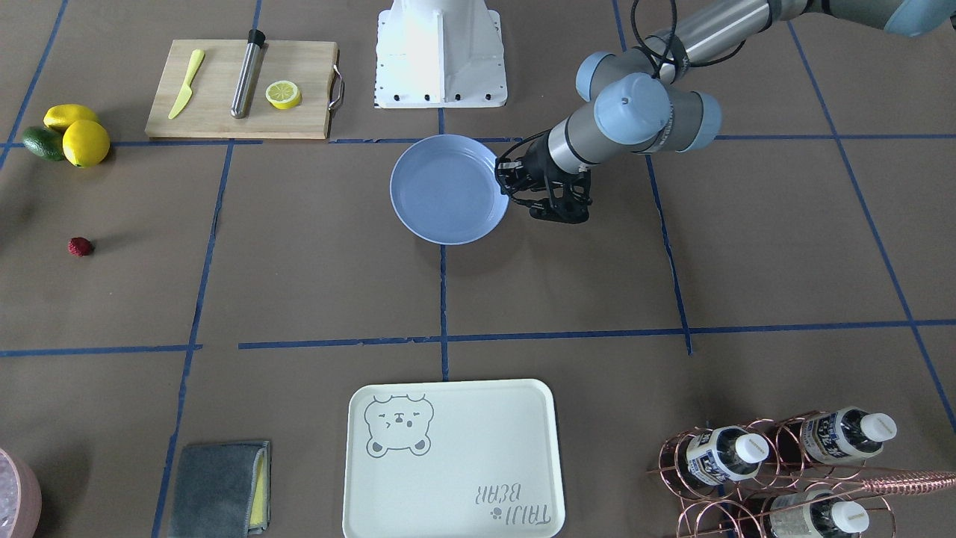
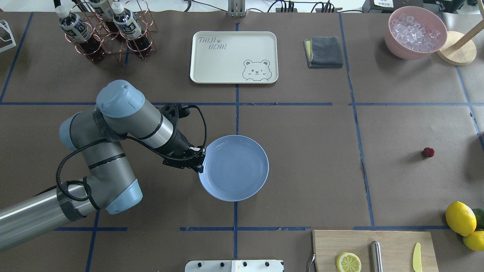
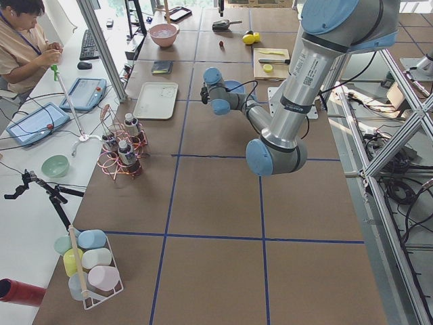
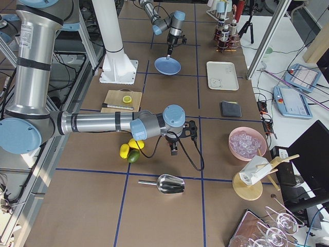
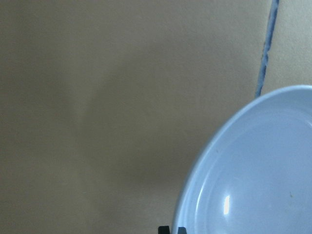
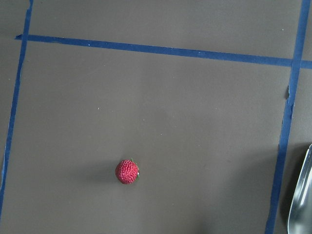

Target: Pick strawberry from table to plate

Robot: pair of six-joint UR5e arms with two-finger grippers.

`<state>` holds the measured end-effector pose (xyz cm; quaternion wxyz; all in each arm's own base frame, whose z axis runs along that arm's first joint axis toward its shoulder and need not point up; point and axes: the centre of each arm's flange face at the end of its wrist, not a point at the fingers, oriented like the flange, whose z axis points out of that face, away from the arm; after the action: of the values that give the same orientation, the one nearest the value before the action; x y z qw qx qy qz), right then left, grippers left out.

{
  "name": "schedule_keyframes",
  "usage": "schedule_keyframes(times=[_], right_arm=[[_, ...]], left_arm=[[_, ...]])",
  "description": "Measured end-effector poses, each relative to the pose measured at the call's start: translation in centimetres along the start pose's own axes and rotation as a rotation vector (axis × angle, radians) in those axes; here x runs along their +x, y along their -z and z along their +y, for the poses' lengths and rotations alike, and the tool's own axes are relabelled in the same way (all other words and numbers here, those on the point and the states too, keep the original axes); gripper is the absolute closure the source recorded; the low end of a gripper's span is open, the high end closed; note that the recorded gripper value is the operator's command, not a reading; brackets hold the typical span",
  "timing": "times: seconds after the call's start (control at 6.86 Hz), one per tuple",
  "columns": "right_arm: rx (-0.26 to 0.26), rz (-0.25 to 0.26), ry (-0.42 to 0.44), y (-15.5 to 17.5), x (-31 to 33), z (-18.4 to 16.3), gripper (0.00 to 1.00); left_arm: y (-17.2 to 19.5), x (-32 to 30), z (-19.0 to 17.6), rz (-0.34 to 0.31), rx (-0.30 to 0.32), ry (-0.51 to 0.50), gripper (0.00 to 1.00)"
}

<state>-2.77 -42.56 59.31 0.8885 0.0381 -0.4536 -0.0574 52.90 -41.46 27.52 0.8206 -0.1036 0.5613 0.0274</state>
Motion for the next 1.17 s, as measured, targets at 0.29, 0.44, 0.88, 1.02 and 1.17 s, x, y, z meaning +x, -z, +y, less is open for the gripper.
schedule_keyframes(times=[0.29,0.44,0.88,1.02,1.17], right_arm=[[-0.002,-0.001,-0.004,0.0,0.1,0.0,0.00],[-0.002,-0.001,-0.004,0.0,0.1,0.0,0.00],[-0.014,-0.009,-0.037,-0.5,-0.4,0.0,0.00],[-0.037,0.001,-0.089,-2.1,-1.8,-0.2,0.00],[-0.051,0.031,-0.117,-4.8,-4.0,-0.4,0.00]], left_arm=[[-2.3,0.4,-1.0,-0.021,0.057,0.014,1.00],[-2.6,0.3,-1.3,-0.025,0.069,0.018,1.00],[-2.7,0.3,-1.4,-0.012,0.079,0.015,0.27],[-2.4,0.3,-1.3,0.005,0.084,0.003,0.27],[-1.8,0.6,-1.2,0.021,0.090,-0.007,0.25]])
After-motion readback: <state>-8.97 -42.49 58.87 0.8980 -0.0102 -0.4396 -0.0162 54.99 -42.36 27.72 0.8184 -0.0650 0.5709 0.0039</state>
